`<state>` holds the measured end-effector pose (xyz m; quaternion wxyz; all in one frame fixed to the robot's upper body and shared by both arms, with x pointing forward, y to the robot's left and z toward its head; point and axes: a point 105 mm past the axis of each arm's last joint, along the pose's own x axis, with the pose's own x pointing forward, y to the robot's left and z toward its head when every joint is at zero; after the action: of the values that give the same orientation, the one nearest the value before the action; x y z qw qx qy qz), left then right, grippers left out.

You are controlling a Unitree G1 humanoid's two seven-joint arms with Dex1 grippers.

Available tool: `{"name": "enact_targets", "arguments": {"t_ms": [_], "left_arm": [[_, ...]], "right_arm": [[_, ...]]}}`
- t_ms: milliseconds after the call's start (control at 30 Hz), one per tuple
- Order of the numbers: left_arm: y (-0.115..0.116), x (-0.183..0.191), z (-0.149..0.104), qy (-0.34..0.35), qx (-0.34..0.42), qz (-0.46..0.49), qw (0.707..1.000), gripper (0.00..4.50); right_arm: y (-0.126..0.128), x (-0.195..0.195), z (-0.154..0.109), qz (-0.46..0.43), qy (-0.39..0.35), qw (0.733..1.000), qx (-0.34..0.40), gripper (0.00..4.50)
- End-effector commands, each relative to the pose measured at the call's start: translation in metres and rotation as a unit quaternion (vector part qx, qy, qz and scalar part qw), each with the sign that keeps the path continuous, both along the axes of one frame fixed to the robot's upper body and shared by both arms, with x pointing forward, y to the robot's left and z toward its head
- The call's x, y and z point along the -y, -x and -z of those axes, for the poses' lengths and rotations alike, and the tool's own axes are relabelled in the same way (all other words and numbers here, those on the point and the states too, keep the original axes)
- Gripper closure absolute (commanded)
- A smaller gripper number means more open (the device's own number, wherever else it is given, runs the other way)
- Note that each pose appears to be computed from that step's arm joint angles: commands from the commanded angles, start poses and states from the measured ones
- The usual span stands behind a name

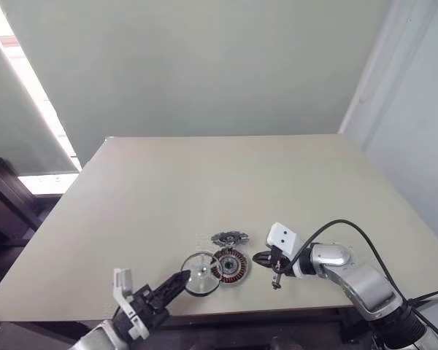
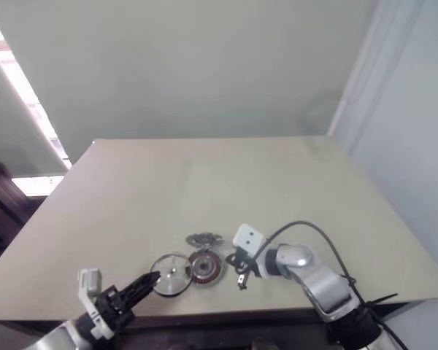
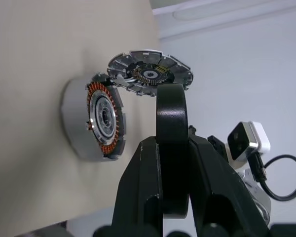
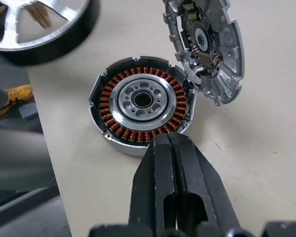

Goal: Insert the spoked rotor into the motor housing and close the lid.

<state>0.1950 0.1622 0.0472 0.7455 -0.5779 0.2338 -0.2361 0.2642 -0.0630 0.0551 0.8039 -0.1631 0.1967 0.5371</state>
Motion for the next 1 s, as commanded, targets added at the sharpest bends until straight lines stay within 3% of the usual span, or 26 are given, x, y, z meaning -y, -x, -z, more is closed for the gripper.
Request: {"name": "enact_targets", "arguments": {"t_ms": [33,267,600,1000], "left_arm": [[-0.019,0.013,-0.006,0.028,0.023,-0.016,0.999,4.16],[-0.035,0.03,0.025,0.025,-0.015,-0.022,0.999,4.16],[-0.047,0.041,0.05,0.025,-0.043,-0.026,0.998,4.16],[-0.036,0.051,0.056,0.021,-0.063,0.001,0.998,4.16]], "right_arm": [[-0.005,0.005,-0.013,0.003,-0.007,1.0,0.023,4.5],[-0.004,0.012,-0.011,0.018,0.006,1.0,0.022,4.5],[-0.003,0.016,-0.012,0.03,0.009,0.999,0.026,4.5],[-0.005,0.018,-0.013,0.04,0.01,0.999,0.031,4.5]]}}
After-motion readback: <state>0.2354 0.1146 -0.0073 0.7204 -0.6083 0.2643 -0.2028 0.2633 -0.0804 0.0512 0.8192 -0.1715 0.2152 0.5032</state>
